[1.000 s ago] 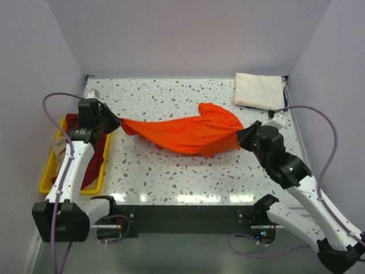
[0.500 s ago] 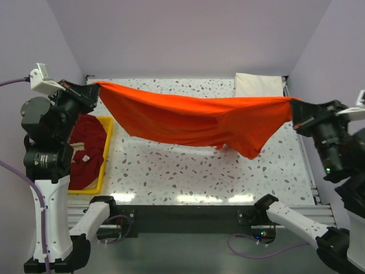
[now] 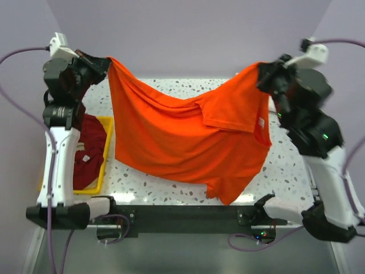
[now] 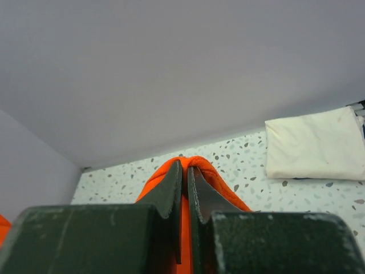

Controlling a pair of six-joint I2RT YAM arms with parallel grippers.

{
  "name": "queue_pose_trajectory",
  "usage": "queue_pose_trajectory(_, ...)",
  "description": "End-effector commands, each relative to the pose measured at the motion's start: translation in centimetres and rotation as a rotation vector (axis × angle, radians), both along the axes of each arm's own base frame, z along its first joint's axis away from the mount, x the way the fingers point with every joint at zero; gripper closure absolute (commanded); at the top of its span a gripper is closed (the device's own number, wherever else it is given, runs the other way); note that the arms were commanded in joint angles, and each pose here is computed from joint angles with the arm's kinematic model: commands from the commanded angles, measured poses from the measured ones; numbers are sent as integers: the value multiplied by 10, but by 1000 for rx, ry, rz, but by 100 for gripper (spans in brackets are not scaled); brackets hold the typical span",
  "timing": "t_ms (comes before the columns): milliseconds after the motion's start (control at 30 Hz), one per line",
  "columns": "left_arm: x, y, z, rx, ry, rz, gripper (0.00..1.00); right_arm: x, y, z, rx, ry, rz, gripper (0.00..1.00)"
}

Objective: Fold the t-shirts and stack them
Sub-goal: Flatten the tshirt out

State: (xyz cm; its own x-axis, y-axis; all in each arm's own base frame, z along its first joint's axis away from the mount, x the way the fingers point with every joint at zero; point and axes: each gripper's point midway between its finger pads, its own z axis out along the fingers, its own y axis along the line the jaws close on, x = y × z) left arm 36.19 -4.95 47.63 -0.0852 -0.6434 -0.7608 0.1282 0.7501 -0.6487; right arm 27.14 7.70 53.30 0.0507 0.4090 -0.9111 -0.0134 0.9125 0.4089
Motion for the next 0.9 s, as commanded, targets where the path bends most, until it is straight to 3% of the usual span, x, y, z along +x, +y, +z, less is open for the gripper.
queue_pose_trajectory(0,57,-1,-3,-28,-39,-24,100,74,32,-2,-41,-24,1,100)
queue_pose_trajectory(67,75,0,9,-22,-66,-32,100,100,37,11,14,-51,28,100)
queue_pose_trajectory(100,100,2,-5,-23,-32,-33,100,135,46,-7,15,-5,83,100)
queue_pose_trajectory(133,105,4,17,-18,-79,-35,100,144,46,12,87,-44,113,100)
queue_pose_trajectory(167,129,10,3,-23,-44,-38,100,159,37,15,112,-47,125,100)
queue_pose_trajectory(200,137,13,6,-33,-44,-42,100,188,52,-5,123,2,194,100)
queue_pose_trajectory(233,137,19,33,-32,-100,-49,100,189,44,22,169,-53,204,100)
queue_pose_trajectory(300,156,26,29,-56,-79,-60,100,201,40,31,194,-68,219,100)
queue_pose_trajectory(333,152,28,49,-54,-122,-66,100,206,40,38,214,-83,241,100)
queue_pose_trajectory(467,137,43,60,-49,-139,-39,100,204,10,38,276,-79,245,100)
queue_pose_trajectory(500,141,46,38,-53,-92,-31,100,201,8,34,287,-69,247,100)
queue_pose_trajectory(567,125,45,33,-54,-87,-28,100,193,3,5,294,-14,241,100)
queue_pose_trajectory(600,127,46,3,-63,-24,-23,100,191,0,-9,294,16,235,100)
queue_pose_trajectory(633,122,47,-8,-63,0,-17,100,195,-3,-53,302,112,216,100)
queue_pose_trajectory(667,109,46,-8,-60,-3,-6,100,176,-9,-51,301,100,210,100)
queue_pose_trajectory(733,96,44,-83,-91,137,3,100,160,-15,-110,305,218,192,100)
queue_pose_trajectory(767,88,42,-68,-87,97,-4,100,155,-13,-131,310,263,198,100)
queue_pose_trajectory(800,83,39,-116,-105,192,-9,100,149,-25,-183,315,375,158,100)
queue_pose_trajectory(867,65,34,-146,-104,245,-15,100,130,-35,-220,317,445,126,100)
